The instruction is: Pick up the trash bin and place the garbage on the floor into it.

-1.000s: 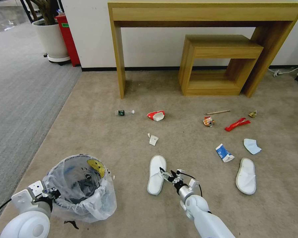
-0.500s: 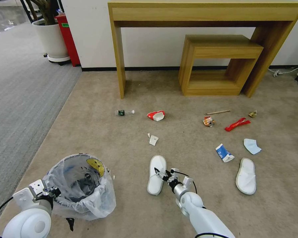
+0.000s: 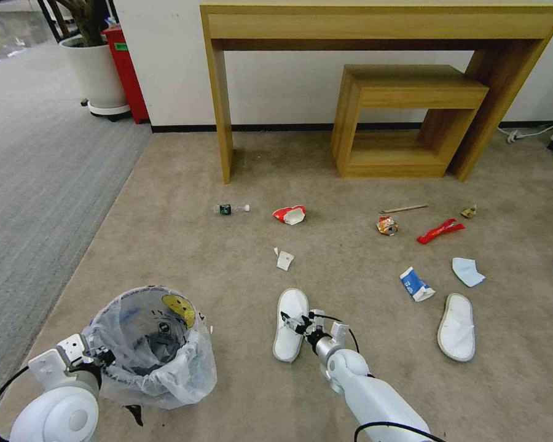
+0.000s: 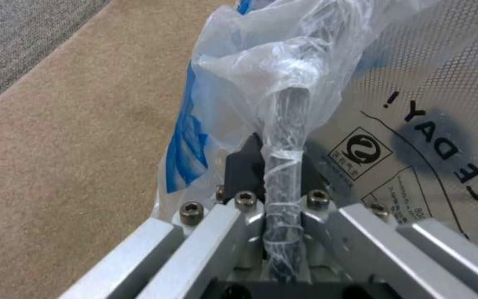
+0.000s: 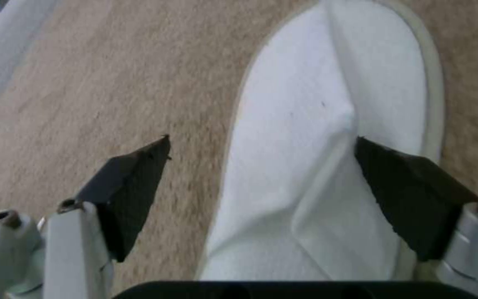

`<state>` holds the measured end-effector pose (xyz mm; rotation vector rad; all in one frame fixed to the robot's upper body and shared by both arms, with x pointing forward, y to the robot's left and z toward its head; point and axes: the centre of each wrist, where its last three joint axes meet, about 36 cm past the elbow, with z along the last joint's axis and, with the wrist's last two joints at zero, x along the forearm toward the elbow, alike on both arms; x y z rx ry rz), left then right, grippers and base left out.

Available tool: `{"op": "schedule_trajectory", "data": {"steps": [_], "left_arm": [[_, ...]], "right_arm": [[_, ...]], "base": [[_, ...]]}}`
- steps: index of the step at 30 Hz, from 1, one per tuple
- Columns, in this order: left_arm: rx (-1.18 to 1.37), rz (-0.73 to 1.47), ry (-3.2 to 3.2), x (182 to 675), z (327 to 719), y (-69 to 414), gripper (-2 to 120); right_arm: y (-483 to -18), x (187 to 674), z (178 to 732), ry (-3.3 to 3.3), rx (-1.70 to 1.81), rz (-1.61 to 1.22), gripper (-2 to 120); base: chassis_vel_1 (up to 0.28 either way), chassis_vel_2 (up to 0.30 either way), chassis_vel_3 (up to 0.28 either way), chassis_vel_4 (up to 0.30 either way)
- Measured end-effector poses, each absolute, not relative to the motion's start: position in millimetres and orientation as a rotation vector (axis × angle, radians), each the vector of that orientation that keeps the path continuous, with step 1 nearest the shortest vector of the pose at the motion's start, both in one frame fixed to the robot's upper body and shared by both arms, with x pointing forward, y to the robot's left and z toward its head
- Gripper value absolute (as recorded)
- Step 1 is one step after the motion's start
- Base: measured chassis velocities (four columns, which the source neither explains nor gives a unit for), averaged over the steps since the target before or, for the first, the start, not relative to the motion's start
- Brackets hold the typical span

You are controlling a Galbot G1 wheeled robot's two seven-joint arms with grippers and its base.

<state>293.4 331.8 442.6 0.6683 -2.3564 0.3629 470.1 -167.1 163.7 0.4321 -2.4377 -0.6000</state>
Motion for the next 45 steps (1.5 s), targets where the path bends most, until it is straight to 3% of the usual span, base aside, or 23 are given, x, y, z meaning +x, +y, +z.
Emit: {"op": "schedule_trajectory", "data": {"steps": [5, 8, 16, 18, 21, 38, 45], "left_arm": [[0.669, 0.363, -2.358, 294.1, 441.9, 331.9, 1], [0.669, 0.366, -2.359, 294.7, 441.2, 332.1, 1], [0.665, 0.367, -2.363, 296.4, 440.9, 331.8, 1], [0.662, 0.368, -2.364, 297.4, 440.4, 331.2, 1], [0.659, 0.368, -2.364, 298.4, 439.7, 330.8, 1], [0.661, 0.373, -2.365, 300.1, 437.2, 330.9, 1], [0.663, 0.373, -2.367, 299.3, 436.6, 330.5, 1]], "right_arm": [[-162.7, 472.7, 166.0, -2.444, 0.433, -0.584, 76], [-161.1, 472.1, 166.4, -2.451, 0.437, -0.571, 61], [-164.6, 467.8, 163.6, -2.451, 0.431, -0.549, 37], [-166.5, 464.8, 161.1, -2.449, 0.429, -0.539, 25], [-168.3, 461.5, 157.7, -2.442, 0.426, -0.526, 20], [-169.4, 463.5, 155.1, -2.465, 0.464, -0.471, 15], [-169.4, 462.8, 155.3, -2.471, 0.476, -0.458, 3]], "base": [[0.0, 0.0, 0.0, 0.0], [0.0, 0.0, 0.0, 0.0], [0.0, 0.0, 0.0, 0.0], [0.0, 0.0, 0.0, 0.0], [0.0, 0.0, 0.0, 0.0], [0.0, 0.0, 0.0, 0.0], [0.0, 0.0, 0.0, 0.0]]}}
